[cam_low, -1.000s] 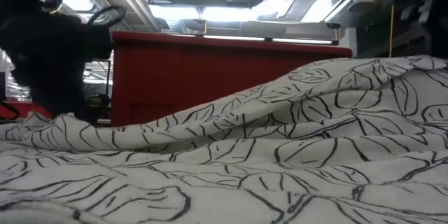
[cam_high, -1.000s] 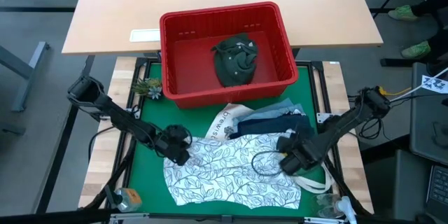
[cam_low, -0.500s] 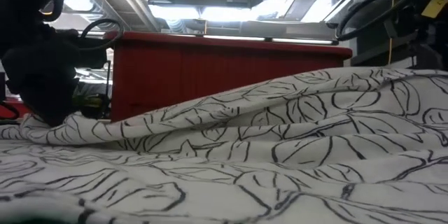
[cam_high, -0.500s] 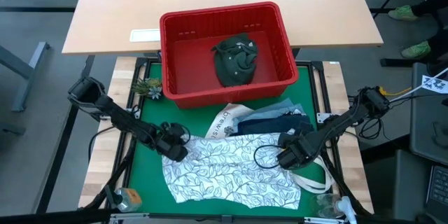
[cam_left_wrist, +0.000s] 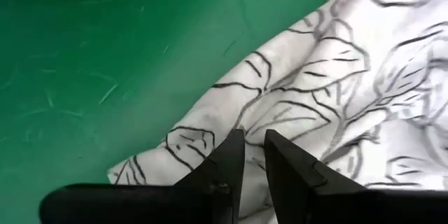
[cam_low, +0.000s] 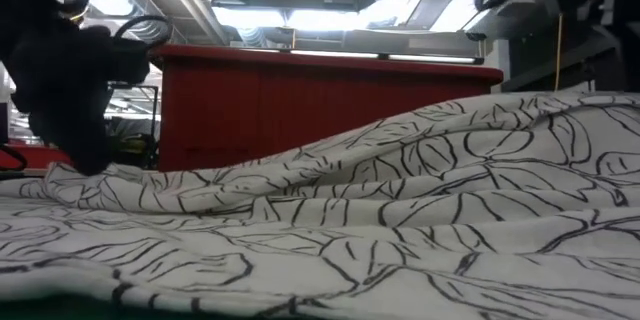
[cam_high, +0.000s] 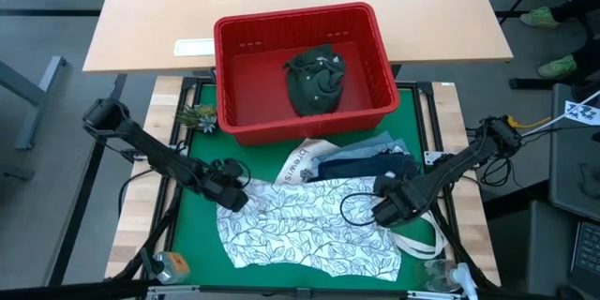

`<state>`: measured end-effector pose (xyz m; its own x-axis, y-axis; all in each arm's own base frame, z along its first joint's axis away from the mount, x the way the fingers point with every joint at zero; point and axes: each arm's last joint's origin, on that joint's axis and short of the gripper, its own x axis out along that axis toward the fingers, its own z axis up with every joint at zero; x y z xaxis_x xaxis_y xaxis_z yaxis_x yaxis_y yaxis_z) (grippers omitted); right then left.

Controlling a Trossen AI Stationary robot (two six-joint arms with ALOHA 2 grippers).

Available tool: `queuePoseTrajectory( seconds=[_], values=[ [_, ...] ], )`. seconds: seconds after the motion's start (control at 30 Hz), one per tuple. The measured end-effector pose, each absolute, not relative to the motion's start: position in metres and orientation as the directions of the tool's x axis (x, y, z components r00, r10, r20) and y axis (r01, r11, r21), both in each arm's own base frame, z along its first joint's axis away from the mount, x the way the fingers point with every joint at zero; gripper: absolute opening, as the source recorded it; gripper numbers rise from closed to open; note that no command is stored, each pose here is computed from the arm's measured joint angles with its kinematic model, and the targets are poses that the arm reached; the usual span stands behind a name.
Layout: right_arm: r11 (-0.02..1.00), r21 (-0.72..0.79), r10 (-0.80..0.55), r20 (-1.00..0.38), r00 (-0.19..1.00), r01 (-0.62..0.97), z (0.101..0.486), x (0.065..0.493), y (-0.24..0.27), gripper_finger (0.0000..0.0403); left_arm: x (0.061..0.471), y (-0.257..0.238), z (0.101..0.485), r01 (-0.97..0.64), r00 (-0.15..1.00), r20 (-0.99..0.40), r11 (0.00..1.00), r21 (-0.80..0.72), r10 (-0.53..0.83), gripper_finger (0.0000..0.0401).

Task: Fold laundry
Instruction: Fold the patterned white shirt

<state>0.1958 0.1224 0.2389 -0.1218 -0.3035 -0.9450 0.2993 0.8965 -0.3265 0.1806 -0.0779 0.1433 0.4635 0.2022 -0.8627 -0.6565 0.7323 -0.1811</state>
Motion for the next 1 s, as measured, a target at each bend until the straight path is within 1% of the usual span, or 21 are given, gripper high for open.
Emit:
queuePoseTrajectory(
  seconds=[0.13, 0.23, 0.4, 0.53, 0.7, 0.8, 0.9, 1.0],
  values=[
    [0.885, -0.358, -0.350, -0.933, -0.080, 0.297, 0.244, 0.198, 0.122, 0.0140, 0.180, -0.077, 0.150, -0.650, 0.498, -0.846, 0.728, -0.218, 0.192, 0.0054],
    [0.875, -0.388, -0.385, -0.920, -0.070, 0.291, 0.245, 0.197, 0.120, 0.0140, 0.180, -0.077, 0.151, -0.652, 0.504, -0.840, 0.727, -0.217, 0.201, 0.0054],
    [0.863, -0.409, -0.411, -0.910, -0.060, 0.295, 0.245, 0.197, 0.119, 0.0140, 0.177, -0.075, 0.149, -0.670, 0.471, -0.852, 0.721, -0.177, 0.229, 0.0054],
    [0.858, -0.421, -0.428, -0.903, -0.044, 0.295, 0.237, 0.197, 0.118, 0.0140, 0.176, -0.074, 0.148, -0.699, 0.456, -0.854, 0.695, -0.168, 0.252, 0.0054],
    [0.853, -0.435, -0.429, -0.899, -0.087, 0.287, 0.219, 0.190, 0.114, 0.0140, 0.177, -0.075, 0.141, -0.709, 0.427, -0.864, 0.692, -0.137, 0.267, 0.0054],
    [0.835, -0.452, -0.437, -0.891, -0.121, 0.315, 0.211, 0.186, 0.112, 0.0140, 0.177, -0.075, 0.137, -0.710, 0.402, -0.872, 0.696, -0.105, 0.279, 0.0054],
    [0.821, -0.463, -0.435, -0.886, -0.160, 0.333, 0.205, 0.181, 0.110, 0.0140, 0.174, -0.073, 0.134, -0.719, 0.359, -0.884, 0.692, -0.056, 0.301, 0.0054],
    [0.822, -0.462, -0.417, -0.886, -0.202, 0.332, 0.200, 0.177, 0.108, 0.0140, 0.169, -0.071, 0.133, -0.749, 0.310, -0.893, 0.662, -0.018, 0.327, 0.0054]
  ],
)
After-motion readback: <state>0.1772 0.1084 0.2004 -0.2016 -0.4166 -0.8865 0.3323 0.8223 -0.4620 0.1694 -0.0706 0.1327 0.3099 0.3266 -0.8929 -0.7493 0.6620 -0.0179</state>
